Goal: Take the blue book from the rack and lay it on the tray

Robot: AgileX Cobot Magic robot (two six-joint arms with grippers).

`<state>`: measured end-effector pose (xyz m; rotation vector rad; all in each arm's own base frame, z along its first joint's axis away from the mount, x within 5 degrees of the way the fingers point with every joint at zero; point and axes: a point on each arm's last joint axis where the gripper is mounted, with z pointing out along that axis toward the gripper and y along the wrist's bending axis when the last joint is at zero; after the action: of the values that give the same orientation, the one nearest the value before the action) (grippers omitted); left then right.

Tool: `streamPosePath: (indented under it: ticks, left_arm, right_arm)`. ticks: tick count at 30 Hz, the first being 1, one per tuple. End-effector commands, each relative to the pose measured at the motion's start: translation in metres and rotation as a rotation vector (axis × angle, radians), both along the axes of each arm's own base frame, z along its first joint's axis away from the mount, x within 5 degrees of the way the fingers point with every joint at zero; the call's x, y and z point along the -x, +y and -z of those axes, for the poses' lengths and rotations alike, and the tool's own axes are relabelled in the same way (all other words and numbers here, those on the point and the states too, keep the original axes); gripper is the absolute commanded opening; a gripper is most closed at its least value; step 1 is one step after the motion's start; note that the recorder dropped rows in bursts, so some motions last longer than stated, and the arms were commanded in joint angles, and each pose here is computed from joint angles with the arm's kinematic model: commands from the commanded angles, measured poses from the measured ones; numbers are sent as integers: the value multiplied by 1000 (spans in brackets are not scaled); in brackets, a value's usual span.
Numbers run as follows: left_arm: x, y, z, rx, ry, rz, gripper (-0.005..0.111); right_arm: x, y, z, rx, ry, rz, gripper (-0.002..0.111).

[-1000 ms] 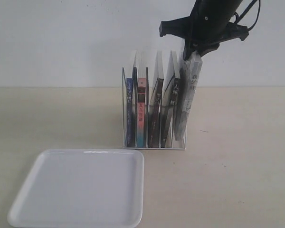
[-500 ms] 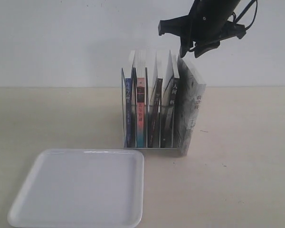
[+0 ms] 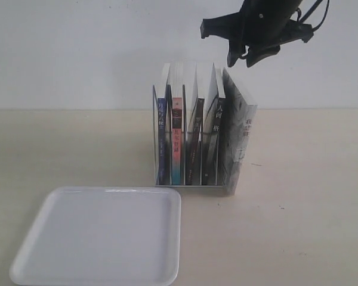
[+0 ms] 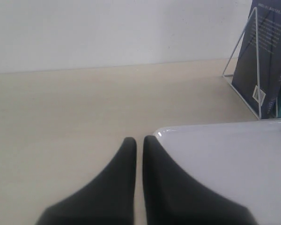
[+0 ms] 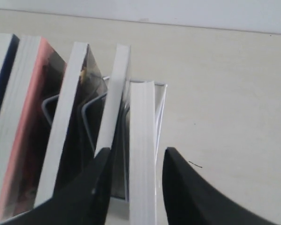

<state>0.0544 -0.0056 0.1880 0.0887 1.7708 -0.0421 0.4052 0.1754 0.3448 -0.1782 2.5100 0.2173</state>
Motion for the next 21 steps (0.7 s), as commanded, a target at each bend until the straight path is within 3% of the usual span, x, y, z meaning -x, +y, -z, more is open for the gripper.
streamPosePath:
  ticks: [1, 8, 15, 21]
  left_arm:
    - [0, 0, 1, -6, 0, -3, 4]
    - [0, 0, 1, -6, 0, -3, 4]
    - [0, 0, 1, -6, 0, -3, 4]
    - [0, 0, 1, -6, 0, -3, 4]
  right_arm:
    - [19, 1, -27, -42, -22, -46, 35]
    - [38, 37, -31, -23, -57, -180, 35]
    - [33, 49, -29, -86, -106, -158, 35]
    - [18, 58, -2, -74, -75, -155, 35]
